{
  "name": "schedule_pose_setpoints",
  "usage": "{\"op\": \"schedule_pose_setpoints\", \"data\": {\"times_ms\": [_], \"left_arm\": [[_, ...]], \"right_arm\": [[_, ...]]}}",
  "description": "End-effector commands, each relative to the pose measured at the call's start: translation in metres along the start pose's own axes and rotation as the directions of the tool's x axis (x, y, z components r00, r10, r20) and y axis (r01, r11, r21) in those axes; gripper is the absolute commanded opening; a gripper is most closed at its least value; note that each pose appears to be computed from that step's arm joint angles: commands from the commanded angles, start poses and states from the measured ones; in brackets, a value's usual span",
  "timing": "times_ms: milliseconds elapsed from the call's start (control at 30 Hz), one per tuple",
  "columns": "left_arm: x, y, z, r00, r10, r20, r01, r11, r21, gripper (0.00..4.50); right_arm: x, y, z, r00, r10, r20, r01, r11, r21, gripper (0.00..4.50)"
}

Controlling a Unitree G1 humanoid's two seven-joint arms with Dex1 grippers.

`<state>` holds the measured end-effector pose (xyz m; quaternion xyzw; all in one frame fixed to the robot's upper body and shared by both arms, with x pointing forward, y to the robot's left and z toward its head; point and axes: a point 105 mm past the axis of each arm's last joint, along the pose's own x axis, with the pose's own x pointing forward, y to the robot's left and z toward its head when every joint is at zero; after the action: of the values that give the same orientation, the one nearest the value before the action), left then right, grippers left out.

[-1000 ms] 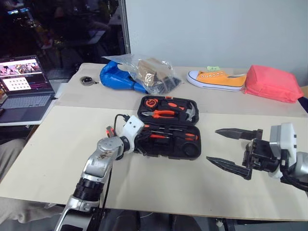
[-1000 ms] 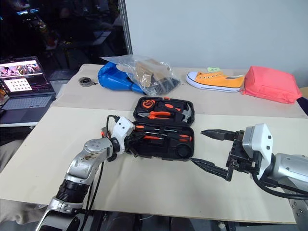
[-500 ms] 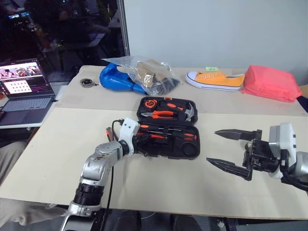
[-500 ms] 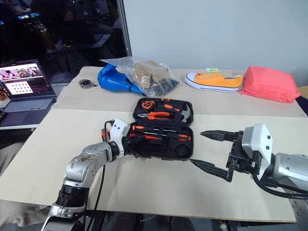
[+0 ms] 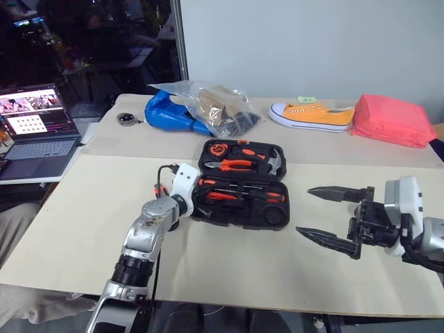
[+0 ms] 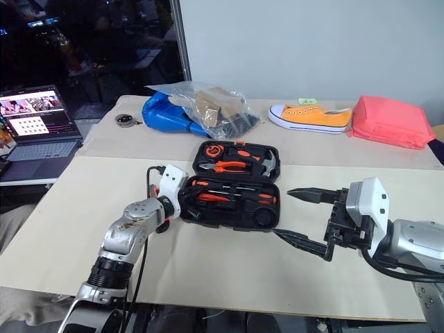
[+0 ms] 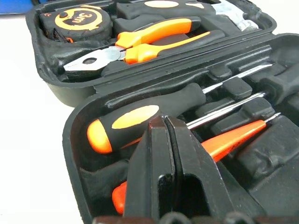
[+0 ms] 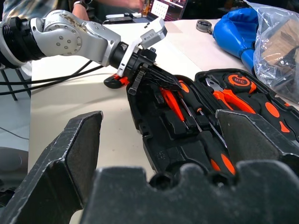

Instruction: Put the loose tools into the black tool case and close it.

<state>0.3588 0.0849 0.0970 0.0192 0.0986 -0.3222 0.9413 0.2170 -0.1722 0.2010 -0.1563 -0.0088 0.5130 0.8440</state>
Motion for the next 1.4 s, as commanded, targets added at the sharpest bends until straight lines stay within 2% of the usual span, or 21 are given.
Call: {"op": "schedule_pose_setpoints", "data": {"times_ms": [33,133,400,700,967,1400], "left_arm": [[-0.015,-0.003,0.029,0.990,-0.040,0.136,0.041,0.999,0.001,0.09],[-0.029,-0.006,0.034,0.981,-0.092,0.169,0.093,0.996,-0.003,0.09],[-0.042,-0.009,0.006,0.986,-0.159,0.055,0.159,0.987,0.007,0.09],[-0.029,0.000,-0.008,0.997,-0.073,-0.018,0.074,0.997,0.039,0.09],[-0.022,0.003,0.001,0.999,-0.039,0.031,0.038,0.999,0.019,0.09],[-0.015,0.005,0.010,0.999,-0.019,0.030,0.019,1.000,-0.022,0.09]], "right_arm": [[0.000,0.002,0.008,1.000,0.000,0.011,0.000,0.999,-0.035,4.50],[0.000,0.002,0.008,1.000,0.000,0.012,0.000,0.999,-0.034,4.50],[0.001,0.004,0.009,1.000,0.016,0.021,-0.016,1.000,-0.027,4.50],[0.000,0.004,0.008,1.000,0.015,0.019,-0.015,1.000,-0.027,4.50],[-0.002,0.005,0.008,1.000,0.010,0.015,-0.010,1.000,-0.024,4.50],[-0.001,0.005,0.007,1.000,0.010,0.017,-0.010,1.000,-0.025,4.50]]}}
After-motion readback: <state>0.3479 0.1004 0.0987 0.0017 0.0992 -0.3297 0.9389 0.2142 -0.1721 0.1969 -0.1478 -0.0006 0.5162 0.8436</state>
